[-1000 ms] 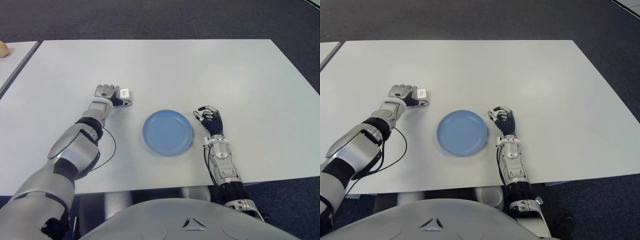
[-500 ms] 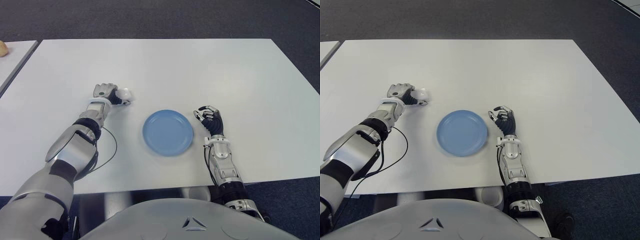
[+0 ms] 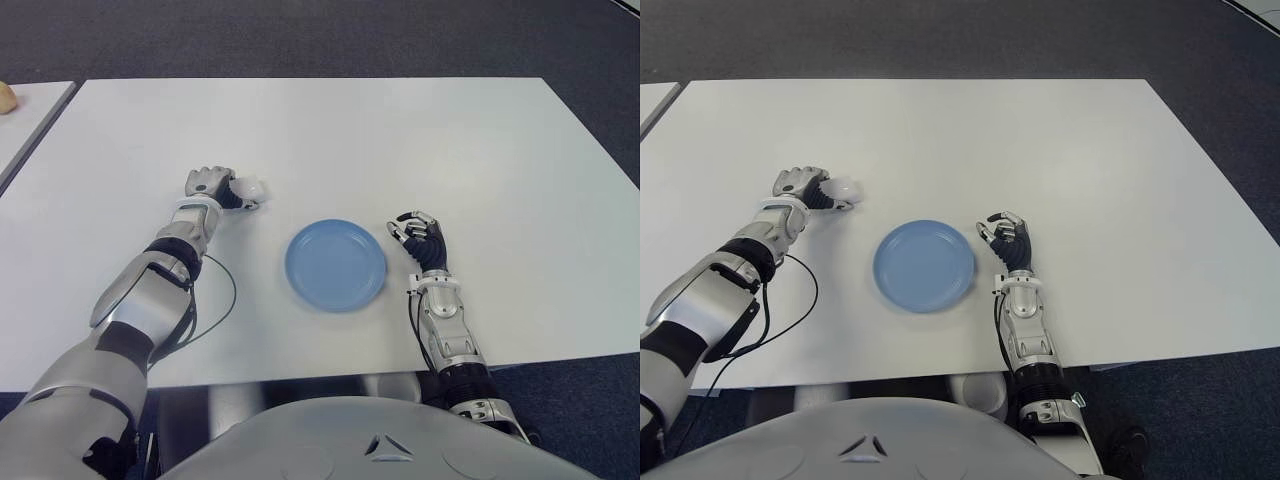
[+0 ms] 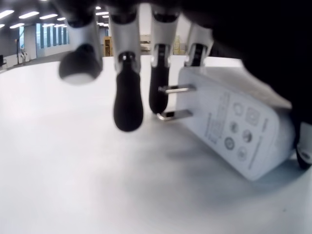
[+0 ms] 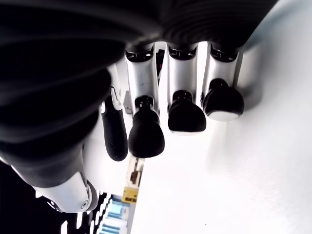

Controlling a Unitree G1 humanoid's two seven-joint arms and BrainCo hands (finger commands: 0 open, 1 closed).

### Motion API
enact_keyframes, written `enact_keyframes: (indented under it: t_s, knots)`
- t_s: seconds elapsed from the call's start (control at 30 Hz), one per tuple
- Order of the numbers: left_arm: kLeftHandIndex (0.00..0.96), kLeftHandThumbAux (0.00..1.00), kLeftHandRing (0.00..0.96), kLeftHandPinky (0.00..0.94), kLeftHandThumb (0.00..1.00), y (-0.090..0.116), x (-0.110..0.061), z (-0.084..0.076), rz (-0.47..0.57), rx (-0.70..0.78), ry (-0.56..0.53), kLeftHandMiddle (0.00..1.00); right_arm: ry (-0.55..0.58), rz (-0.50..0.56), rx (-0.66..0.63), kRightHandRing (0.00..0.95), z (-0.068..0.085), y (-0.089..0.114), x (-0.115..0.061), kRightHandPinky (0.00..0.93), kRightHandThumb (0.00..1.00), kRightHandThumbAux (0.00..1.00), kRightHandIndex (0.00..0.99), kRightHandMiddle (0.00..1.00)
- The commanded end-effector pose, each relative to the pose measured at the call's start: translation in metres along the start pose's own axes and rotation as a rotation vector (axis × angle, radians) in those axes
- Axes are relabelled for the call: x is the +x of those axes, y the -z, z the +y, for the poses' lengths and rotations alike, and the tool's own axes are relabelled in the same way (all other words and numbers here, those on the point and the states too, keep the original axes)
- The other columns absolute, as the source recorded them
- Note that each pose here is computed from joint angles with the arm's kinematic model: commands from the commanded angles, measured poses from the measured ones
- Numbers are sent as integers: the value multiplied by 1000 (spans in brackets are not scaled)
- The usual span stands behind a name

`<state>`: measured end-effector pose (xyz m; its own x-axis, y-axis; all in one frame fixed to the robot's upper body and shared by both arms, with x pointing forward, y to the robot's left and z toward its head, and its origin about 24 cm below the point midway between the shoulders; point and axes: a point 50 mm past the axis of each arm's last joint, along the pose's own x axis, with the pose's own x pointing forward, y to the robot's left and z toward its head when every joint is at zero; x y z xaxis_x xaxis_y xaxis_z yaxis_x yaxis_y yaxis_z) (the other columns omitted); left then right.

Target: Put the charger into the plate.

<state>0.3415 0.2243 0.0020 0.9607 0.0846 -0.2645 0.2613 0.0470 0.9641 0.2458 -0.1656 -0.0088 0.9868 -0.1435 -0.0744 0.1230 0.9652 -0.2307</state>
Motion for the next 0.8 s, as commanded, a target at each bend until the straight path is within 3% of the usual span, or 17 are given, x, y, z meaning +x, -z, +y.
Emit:
enact_keyframes:
  t_s: [0.03, 0.4, 0.8]
  knots:
    - [396, 670, 853, 854, 848, 7, -14, -32, 21, -29, 108, 546, -5, 47, -14, 847, 0, 9, -3, 860, 710, 726, 437, 828]
    - [396, 669, 855, 839, 847, 5, -12, -28, 22, -85, 56, 544, -5, 46, -12, 844, 0, 9, -2, 864, 709, 727, 437, 822]
    - [393, 671, 857, 840, 847, -4, -8, -9, -29, -163, -86, 543, -8, 44, -7, 844, 0, 10, -2, 860, 709, 727, 437, 823]
